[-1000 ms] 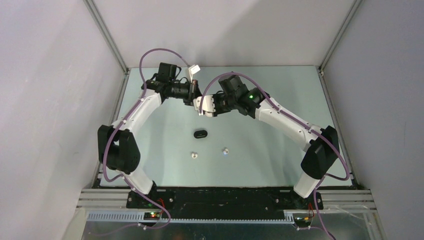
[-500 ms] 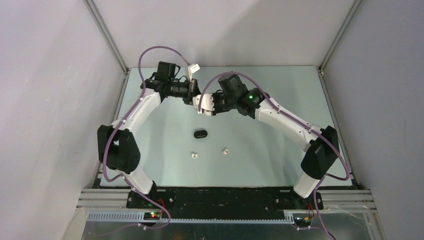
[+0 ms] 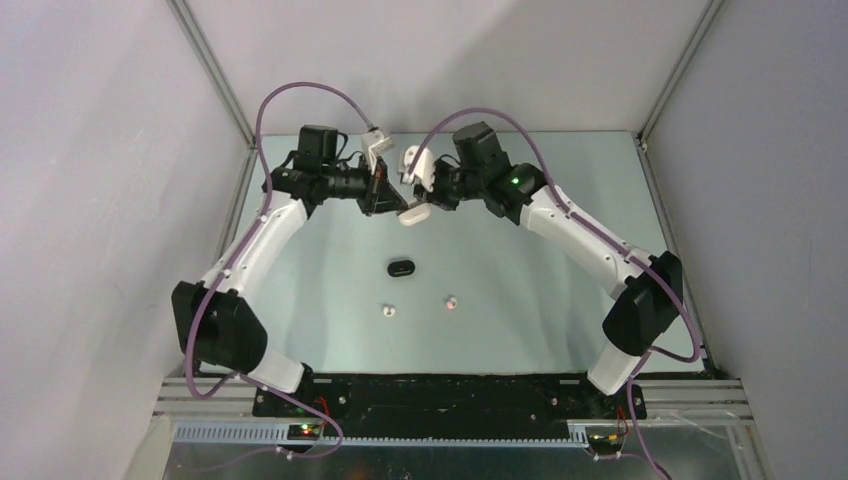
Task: Insert the wireless bluetooth earbuds into the charging case
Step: Pass from the right arm to the left, then pass from the left arm to the right
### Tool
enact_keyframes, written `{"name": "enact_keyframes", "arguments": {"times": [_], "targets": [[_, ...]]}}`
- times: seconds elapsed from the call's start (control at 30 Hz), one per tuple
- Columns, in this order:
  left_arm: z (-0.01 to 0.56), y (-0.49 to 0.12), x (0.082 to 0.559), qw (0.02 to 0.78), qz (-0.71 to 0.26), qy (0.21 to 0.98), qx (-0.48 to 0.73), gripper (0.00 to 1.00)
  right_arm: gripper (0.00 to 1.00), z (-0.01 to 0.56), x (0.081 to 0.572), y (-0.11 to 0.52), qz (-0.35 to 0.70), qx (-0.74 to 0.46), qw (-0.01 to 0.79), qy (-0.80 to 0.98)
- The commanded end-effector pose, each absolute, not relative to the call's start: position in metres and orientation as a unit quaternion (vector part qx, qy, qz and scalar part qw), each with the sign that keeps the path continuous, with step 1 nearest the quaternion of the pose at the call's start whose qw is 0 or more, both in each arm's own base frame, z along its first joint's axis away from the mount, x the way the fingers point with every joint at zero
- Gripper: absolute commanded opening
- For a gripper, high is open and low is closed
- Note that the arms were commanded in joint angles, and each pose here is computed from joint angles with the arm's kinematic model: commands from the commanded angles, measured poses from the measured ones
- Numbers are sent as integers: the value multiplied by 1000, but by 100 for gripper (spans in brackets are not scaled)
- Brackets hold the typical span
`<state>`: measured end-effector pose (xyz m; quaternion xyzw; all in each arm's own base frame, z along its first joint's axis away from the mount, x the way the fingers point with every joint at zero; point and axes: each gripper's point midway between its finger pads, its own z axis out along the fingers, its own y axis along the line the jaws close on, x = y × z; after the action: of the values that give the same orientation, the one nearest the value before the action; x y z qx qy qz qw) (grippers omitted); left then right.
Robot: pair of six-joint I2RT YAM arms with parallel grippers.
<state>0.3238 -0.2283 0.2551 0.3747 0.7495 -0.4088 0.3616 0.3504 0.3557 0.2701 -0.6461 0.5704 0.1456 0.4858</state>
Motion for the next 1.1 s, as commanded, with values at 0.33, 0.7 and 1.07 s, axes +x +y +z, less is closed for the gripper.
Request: {"name": "enact_keyframes", "arguments": {"times": [0.33,0.7,1.07], "targets": [[277,-220,301,455,-318,652,516,0,46,346,347,329,420,-444,475,632],[286,-215,293,522,-122,529,658,0,52,325,319,348,554,-401,348,641],[298,-214,294,550,-76,502,663,0,54,302,307,352,552,-430,320,639]]}}
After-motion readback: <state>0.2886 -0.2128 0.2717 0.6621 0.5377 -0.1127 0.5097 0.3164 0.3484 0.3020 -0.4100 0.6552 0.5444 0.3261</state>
